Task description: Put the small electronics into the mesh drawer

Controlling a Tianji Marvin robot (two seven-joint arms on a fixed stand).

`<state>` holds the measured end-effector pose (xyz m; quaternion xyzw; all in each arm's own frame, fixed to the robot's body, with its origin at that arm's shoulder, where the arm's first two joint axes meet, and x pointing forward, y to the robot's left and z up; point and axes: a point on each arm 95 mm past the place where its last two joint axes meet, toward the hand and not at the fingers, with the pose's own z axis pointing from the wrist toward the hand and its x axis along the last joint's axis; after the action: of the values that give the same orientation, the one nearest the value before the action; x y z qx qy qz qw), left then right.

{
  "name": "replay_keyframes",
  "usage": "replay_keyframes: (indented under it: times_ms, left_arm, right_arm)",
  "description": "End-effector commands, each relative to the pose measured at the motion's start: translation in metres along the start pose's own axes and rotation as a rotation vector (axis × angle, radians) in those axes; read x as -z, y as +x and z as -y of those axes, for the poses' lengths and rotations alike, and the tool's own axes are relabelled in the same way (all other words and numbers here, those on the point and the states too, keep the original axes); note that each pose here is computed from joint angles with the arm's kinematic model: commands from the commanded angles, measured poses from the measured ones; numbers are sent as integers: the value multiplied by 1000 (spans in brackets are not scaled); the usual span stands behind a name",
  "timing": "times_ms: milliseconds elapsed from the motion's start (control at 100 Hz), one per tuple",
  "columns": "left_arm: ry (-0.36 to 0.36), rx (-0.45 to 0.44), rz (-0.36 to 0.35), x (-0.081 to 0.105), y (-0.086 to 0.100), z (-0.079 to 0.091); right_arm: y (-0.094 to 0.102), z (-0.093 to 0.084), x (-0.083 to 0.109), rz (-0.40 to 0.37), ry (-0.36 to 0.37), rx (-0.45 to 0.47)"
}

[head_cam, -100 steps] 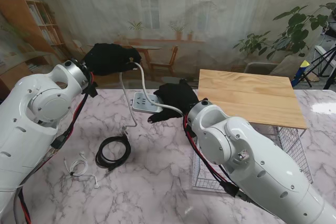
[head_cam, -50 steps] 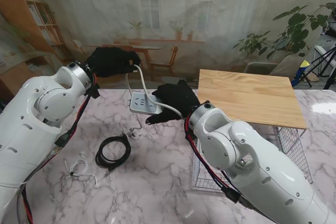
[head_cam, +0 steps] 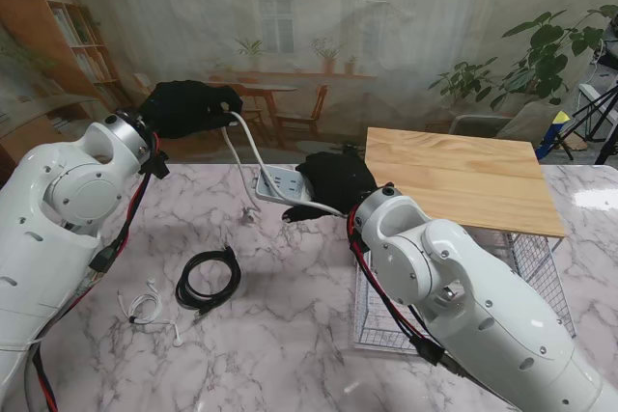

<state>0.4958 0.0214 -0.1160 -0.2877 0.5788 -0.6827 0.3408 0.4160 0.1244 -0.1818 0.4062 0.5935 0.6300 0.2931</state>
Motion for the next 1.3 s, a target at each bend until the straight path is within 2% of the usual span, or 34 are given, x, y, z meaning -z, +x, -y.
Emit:
replay_keyframes:
  times_ms: [0,180,380,570,700,920,1290]
  left_arm:
    - [-2,-4,-5,-2,-1,3]
    - [17,3,-30,-8,7,5]
    - [49,19,-66,-12,21,16]
    - [7,6,-79,-21,29,20]
    - [-58,12,-67,-34,31,3]
    - [-143,54,-52,-48,37,-33]
    - [-236,161,-73,-56,56,-76]
  right_arm:
    - [1,2,0,-7,4,-9]
    - [11,6,5,-59,11,-21]
    - [15,12,5,-83,32,-9]
    - [18,15,6,-93,21,-35]
    - [22,11,10,-99,-25,-50]
    - [23,2,17,-98,-62,-93]
    - [20,-11,21,-61,-140,-182]
